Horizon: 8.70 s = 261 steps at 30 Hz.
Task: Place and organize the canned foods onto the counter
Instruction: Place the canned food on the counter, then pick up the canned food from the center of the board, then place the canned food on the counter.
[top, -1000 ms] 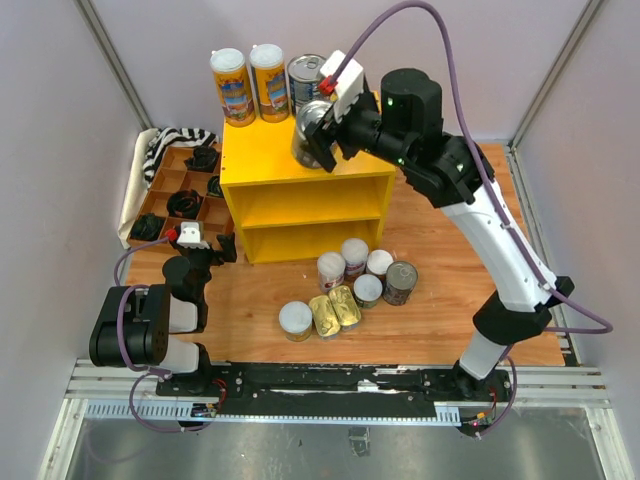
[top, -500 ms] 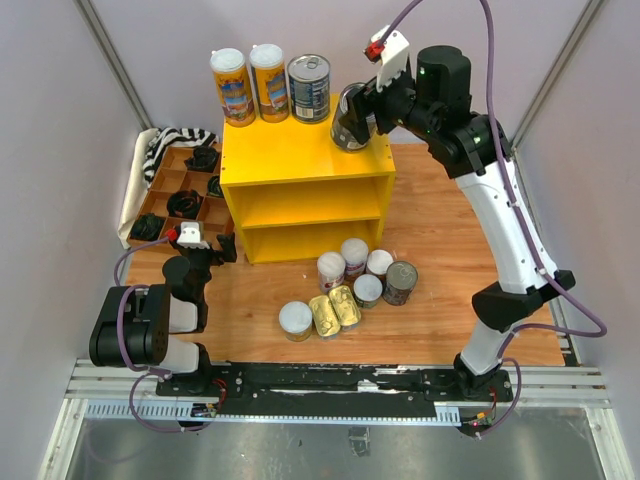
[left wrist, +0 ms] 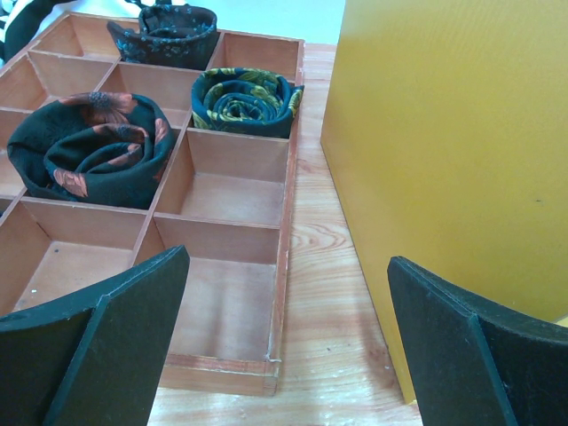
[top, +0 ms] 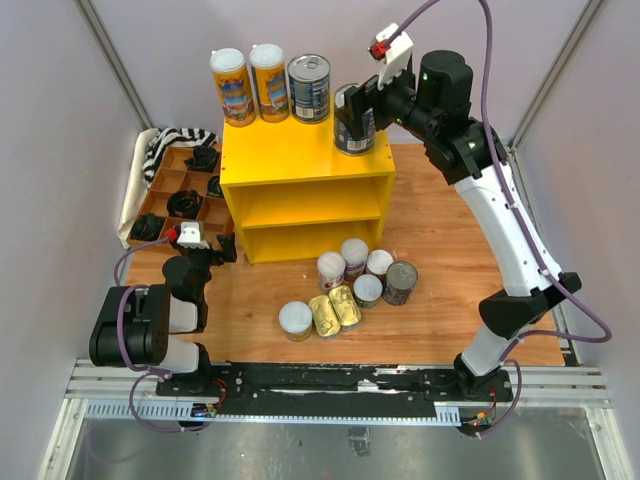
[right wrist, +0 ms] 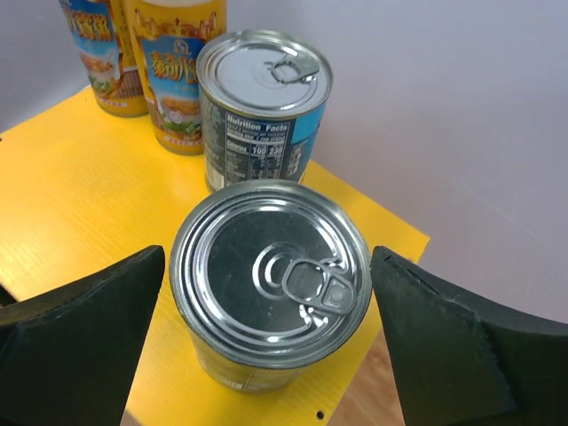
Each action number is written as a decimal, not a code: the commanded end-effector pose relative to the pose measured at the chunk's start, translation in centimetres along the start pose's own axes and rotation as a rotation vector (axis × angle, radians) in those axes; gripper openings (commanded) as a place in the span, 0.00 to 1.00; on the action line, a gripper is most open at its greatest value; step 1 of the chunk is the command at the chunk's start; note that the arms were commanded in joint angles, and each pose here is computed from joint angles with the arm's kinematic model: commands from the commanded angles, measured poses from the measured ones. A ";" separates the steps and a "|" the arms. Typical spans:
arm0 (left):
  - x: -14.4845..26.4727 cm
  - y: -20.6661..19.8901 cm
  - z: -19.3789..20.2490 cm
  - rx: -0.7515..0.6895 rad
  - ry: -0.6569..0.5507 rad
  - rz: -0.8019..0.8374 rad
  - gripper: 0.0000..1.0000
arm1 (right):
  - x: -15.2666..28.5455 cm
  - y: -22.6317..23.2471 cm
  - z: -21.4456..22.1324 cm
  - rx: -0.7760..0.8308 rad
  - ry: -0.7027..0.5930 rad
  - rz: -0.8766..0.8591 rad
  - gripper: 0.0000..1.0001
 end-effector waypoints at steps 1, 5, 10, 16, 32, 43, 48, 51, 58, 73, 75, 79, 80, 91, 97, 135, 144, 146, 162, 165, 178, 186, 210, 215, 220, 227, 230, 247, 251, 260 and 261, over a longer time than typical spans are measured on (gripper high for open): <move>-0.4 -0.1 -0.5 -0.016 -0.020 0.010 1.00 | 1.3 -0.4 0.5 -0.047 -0.052 0.044 0.99; -0.4 -0.1 -0.5 -0.015 -0.020 0.011 1.00 | 2.7 -0.6 0.7 -0.043 -0.117 0.084 0.99; -0.3 -0.1 -0.5 -0.015 -0.019 0.009 1.00 | 3.0 -0.6 1.6 -0.053 -0.128 0.096 0.99; -0.3 -0.1 -0.5 -0.016 -0.021 0.010 1.00 | 1.7 -0.4 3.0 -0.077 -0.105 0.074 0.99; -0.4 -0.1 -0.5 -0.016 -0.019 0.010 1.00 | -1.1 -2.0 6.0 -0.097 -0.062 0.153 0.60; -0.3 -0.1 -0.5 -0.015 -0.020 0.010 1.00 | -4.3 -4.5 6.7 -0.065 -0.045 0.231 0.53; -0.4 -0.1 -0.5 -0.016 -0.021 0.010 1.00 | -4.8 -5.8 7.1 -0.077 -0.044 0.253 0.51; -0.4 -0.1 -0.5 -0.016 -0.021 0.010 1.00 | -5.1 -6.6 7.4 -0.085 -0.040 0.259 0.51; -0.4 -0.1 -0.5 -0.014 -0.020 0.010 1.00 | -6.0 -7.7 7.8 -0.102 -0.038 0.257 0.50; -0.3 -0.1 -0.5 -0.015 -0.019 0.010 1.00 | -8.1 -6.4 7.9 -0.131 -0.031 0.162 0.50; -0.4 -0.1 -0.5 -0.016 -0.021 0.010 1.00 | -8.2 -6.1 7.8 -0.130 -0.031 0.154 0.50; -0.3 -0.1 -0.5 -0.016 -0.020 0.010 1.00 | -8.2 -5.9 7.7 -0.130 -0.033 0.152 0.52; -0.4 -0.1 -0.5 -0.015 -0.021 0.010 1.00 | -8.1 -5.9 7.7 -0.129 -0.033 0.151 0.52; -0.4 -0.1 -0.5 -0.016 -0.021 0.010 1.00 | -7.8 -4.5 7.3 -0.133 -0.038 0.111 0.53; -0.4 -0.1 -0.5 -0.015 -0.020 0.010 1.00 | -7.6 -3.9 7.2 -0.135 -0.039 0.102 0.54; -0.3 -0.2 -0.5 -0.015 -0.020 0.011 1.00 | 10.3 2.5 6.1 -0.166 -0.226 0.164 0.98; -0.4 -0.1 -0.5 -0.016 -0.021 0.010 1.00 | 11.0 16.5 14.8 -0.040 -0.077 -0.253 0.98; -0.3 -0.1 -0.5 -0.015 -0.019 0.010 1.00 | 10.8 18.1 17.3 -0.073 -0.021 -0.303 0.98; -0.3 -0.1 -0.5 -0.015 -0.020 0.009 1.00 | 9.6 18.4 30.9 -0.366 0.330 0.000 0.99; -0.4 -0.1 -0.5 -0.015 -0.021 0.010 1.00 | 9.4 18.2 32.2 -0.381 0.372 0.052 0.99; -0.3 -0.1 -0.5 -0.015 -0.020 0.010 1.00 | 8.6 18.5 36.1 -0.406 0.438 0.114 0.99; -0.3 -0.2 -0.5 -0.015 -0.020 0.011 1.00 | 6.9 19.2 35.8 -0.374 0.399 0.074 0.88; -0.4 -0.1 -0.5 -0.015 -0.020 0.010 1.00 | 2.5 17.7 36.6 -0.291 0.364 0.109 0.89; -0.3 -0.1 -0.5 -0.016 -0.020 0.010 1.00 | 1.4 17.4 36.7 -0.304 0.356 0.096 0.89; -0.4 -0.1 -0.5 -0.014 -0.020 0.010 1.00 | 0.5 17.6 36.8 -0.292 0.358 0.078 0.84; -0.3 -0.1 -0.5 -0.015 -0.020 0.010 1.00 | 0.4 18.6 36.8 -0.282 0.367 -0.002 0.53; -0.4 -0.1 -0.5 -0.015 -0.020 0.010 1.00 | 0.4 19.2 35.6 -0.282 0.352 -0.052 0.43; -0.4 -0.1 -0.6 -0.016 -0.022 0.010 1.00 | 5.0 19.2 10.7 -0.115 -0.107 -0.314 0.05; -0.4 -0.1 -0.6 -0.016 -0.026 0.010 1.00 | 6.8 18.2 4.2 -0.096 -0.236 -0.303 0.04; -0.3 -0.1 -0.6 -0.016 -0.023 0.010 1.00 | 5.0 17.0 -4.1 0.019 -0.244 -0.237 0.01; -0.3 -0.1 -0.5 -0.016 -0.022 0.010 1.00 | 4.4 16.8 -4.6 0.028 -0.236 -0.227 0.02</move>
Point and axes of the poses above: each gripper's point midway between its finger pads, its own x axis back along the fingers, its own y axis along the line the jaws close on, z = x × y, the point moved 3 cm from there along x, back along the fingers, and after that the axes turned 6 degrees about -x, right-handed, at the moved point
